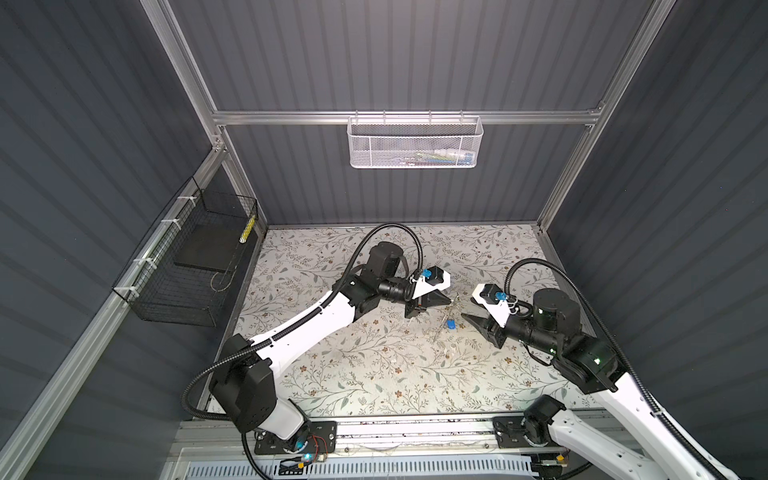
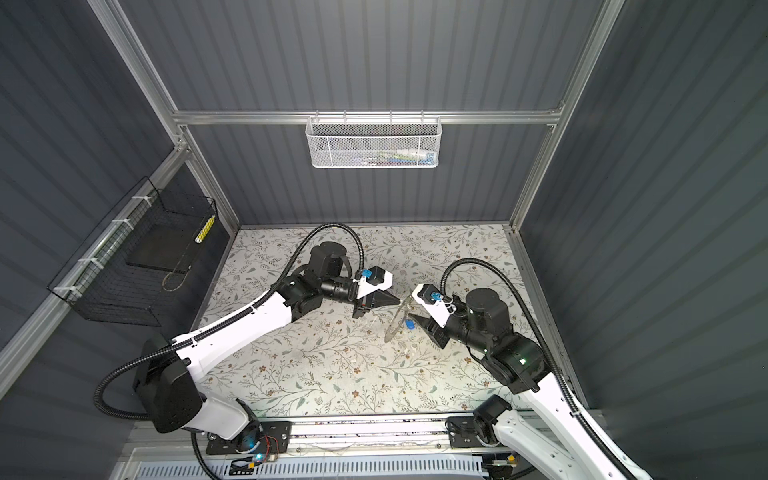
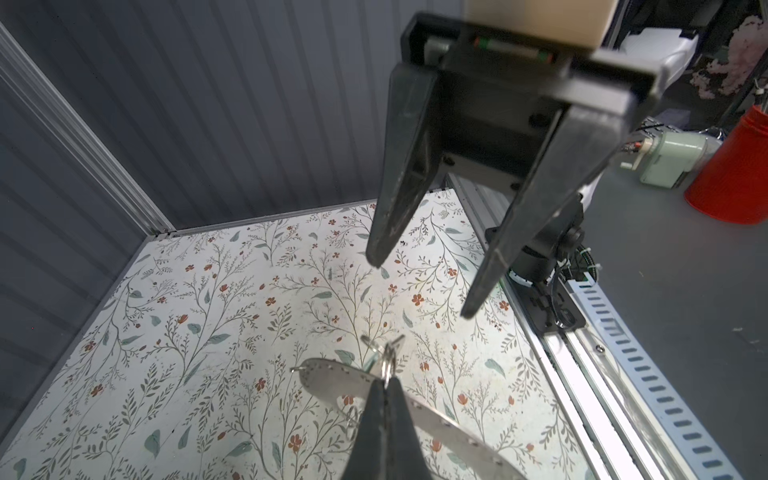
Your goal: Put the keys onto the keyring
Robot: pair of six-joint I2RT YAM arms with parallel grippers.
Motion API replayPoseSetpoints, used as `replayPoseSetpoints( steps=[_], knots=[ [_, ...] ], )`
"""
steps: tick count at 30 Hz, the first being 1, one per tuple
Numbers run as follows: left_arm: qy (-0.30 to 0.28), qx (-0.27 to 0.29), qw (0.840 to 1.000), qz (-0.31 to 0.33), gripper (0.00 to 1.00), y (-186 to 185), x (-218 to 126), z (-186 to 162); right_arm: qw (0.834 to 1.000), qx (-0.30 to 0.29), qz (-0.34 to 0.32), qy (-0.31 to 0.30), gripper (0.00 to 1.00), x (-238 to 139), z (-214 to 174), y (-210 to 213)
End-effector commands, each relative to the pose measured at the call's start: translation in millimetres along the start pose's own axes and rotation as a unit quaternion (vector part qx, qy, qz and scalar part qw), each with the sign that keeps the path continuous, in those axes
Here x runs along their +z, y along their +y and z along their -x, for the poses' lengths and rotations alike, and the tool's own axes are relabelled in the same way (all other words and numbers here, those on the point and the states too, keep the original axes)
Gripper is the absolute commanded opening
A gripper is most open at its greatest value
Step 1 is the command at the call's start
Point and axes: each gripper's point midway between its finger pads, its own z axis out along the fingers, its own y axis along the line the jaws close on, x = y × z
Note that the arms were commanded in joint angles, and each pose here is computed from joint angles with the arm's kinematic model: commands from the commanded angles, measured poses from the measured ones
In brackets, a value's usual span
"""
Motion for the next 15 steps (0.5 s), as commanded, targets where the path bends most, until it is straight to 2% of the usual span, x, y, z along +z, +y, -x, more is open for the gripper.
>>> replayPoseSetpoints(
  steps=[1,10,15],
  knots=[
    [-0.06,0.021,0.998,0.011,0.0,-2,-14,41,0.999,0.007,-0.008,-0.035,0.49,3,13,-4],
    [-0.091,0.012,0.995,0.041,0.0,4,-20,49,0.998,-0.001,-0.03,-0.061,0.46,15,27,-17],
    [-0.098,0.012,0.994,0.045,0.0,5,-21,51,0.997,-0.016,-0.018,-0.071,0.38,20,37,-16]
  ],
)
